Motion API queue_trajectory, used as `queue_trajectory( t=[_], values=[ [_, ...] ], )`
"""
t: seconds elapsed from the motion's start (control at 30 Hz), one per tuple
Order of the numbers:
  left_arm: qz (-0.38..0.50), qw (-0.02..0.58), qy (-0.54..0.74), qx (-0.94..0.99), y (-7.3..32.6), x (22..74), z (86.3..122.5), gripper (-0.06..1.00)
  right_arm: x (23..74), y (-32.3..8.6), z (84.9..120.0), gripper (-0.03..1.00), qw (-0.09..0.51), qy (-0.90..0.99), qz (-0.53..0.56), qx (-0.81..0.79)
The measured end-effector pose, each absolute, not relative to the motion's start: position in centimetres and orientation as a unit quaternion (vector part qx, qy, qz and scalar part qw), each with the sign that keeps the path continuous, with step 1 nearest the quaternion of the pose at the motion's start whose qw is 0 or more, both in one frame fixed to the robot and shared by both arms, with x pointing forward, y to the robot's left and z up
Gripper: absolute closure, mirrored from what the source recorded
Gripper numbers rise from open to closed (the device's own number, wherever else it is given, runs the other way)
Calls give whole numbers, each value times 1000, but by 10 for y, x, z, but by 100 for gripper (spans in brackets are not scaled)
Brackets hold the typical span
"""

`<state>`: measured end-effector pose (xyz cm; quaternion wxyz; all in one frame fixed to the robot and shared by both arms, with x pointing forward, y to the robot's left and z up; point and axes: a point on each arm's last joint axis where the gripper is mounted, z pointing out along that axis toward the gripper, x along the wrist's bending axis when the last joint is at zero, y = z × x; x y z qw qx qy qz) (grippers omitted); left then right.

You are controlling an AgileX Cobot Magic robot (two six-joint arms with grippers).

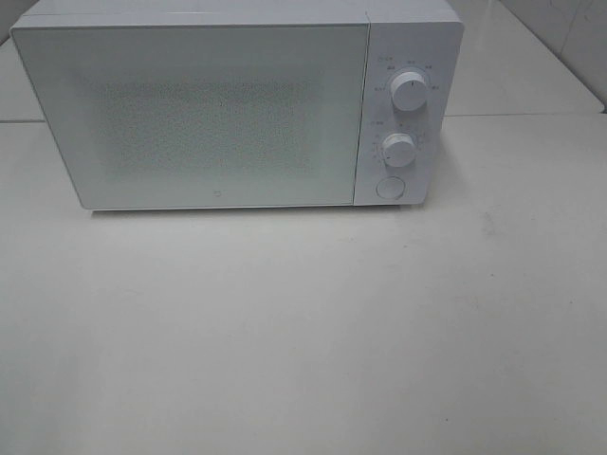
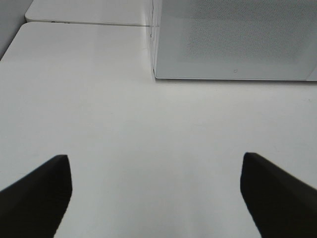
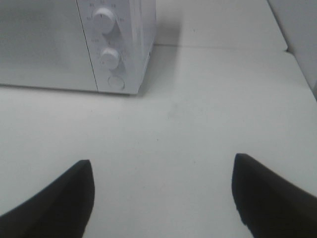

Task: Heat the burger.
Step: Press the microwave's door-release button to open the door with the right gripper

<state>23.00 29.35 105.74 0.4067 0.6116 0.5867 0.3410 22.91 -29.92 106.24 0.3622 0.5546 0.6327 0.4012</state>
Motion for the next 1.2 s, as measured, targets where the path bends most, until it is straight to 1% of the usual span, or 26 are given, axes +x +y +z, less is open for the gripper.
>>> queue_trajectory(
  t=[0.2, 0.3, 1.0, 1.2],
  values=[
    [341, 407, 587, 612, 294, 230, 1057, 10, 235, -299, 1074, 20, 392, 610, 434, 535],
    [341, 407, 587, 612, 294, 230, 1057, 10, 243, -298, 1077, 20, 395, 609, 433, 535],
    [341, 407, 587, 612, 294, 230, 1057, 10, 351, -286, 1069, 20, 379, 622, 415, 546],
    [341, 407, 587, 612, 294, 230, 1057, 10, 377, -283, 1067, 21, 387, 614, 425, 541]
  ],
)
